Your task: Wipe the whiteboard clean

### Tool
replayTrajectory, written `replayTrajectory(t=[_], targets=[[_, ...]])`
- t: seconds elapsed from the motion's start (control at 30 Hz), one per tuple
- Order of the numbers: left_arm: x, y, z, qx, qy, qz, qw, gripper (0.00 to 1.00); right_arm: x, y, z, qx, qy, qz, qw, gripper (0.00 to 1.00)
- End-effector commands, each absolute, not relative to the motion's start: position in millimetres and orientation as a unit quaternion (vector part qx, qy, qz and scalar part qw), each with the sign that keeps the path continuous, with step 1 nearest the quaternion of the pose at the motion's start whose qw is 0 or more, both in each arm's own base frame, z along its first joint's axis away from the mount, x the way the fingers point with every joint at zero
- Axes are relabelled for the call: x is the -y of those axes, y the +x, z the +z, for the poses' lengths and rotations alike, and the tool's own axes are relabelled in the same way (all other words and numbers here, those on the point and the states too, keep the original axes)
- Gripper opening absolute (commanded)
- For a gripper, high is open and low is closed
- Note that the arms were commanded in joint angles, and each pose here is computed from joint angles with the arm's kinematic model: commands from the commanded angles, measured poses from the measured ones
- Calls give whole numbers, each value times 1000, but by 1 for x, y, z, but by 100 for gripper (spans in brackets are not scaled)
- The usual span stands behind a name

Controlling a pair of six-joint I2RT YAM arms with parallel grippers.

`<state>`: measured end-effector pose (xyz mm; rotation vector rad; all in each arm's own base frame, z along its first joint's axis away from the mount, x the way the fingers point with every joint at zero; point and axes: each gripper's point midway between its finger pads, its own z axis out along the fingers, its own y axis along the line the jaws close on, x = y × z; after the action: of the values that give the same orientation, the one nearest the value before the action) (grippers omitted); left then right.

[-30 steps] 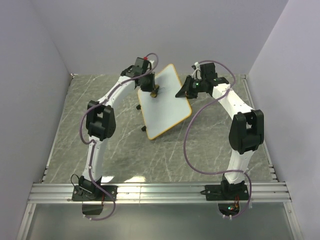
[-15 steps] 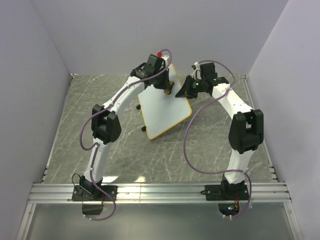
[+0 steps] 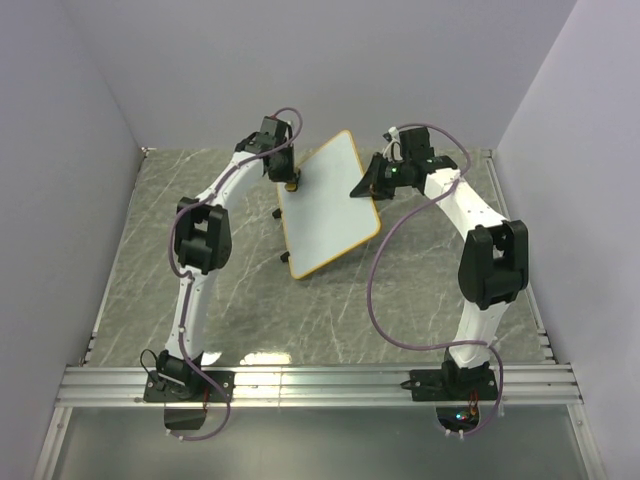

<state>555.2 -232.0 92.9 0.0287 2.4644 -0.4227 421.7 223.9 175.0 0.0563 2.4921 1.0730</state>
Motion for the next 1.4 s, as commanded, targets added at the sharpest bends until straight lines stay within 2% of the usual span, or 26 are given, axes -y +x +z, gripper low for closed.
replayTrajectory(t=[0.0,0.17,0.33,0.4,0.53,0.63,0.87,0.93,1.0,1.03,1.1,1.13,1.23,1.37], targets=[[277,521,99,-936,59,-203,283,0,-256,371,124,-927,-38,356,110,0],[320,498,175,-899,112,-267,328,0,-259,372,121,-928,-39,356,104,0],[354,460,217,-879,138,-317,330,0,-259,372,121,-927,-41,356,107,0],[349,457,225,-880,116,-313,337,0,-258,373,121,-927,-41,357,108,0],[304,463,278,-862,56,-313,395,0,-257,372,118,-928,-42,354,111,0],[260,469,287,-862,3,-306,405,0,-256,371,116,-928,-40,353,113,0],[163,454,217,-913,-62,-174,363,0,-256,380,124,-928,-35,346,136,1],[143,448,220,-910,-72,-158,377,0,-254,386,131,-927,-36,342,151,8],[123,438,202,-918,-80,-130,365,0,-253,390,138,-925,-35,341,163,21],[117,433,202,-918,-82,-123,367,0,-253,391,140,-924,-35,342,167,32],[105,422,183,-927,-87,-109,348,0,-254,390,145,-922,-33,344,173,41],[101,418,180,-928,-90,-107,345,0,-253,391,146,-921,-32,345,177,51],[78,407,159,-933,-112,-69,334,0,-252,388,151,-918,-29,348,186,67],[63,391,127,-942,-129,-43,305,0,-249,382,153,-918,-29,347,192,75]])
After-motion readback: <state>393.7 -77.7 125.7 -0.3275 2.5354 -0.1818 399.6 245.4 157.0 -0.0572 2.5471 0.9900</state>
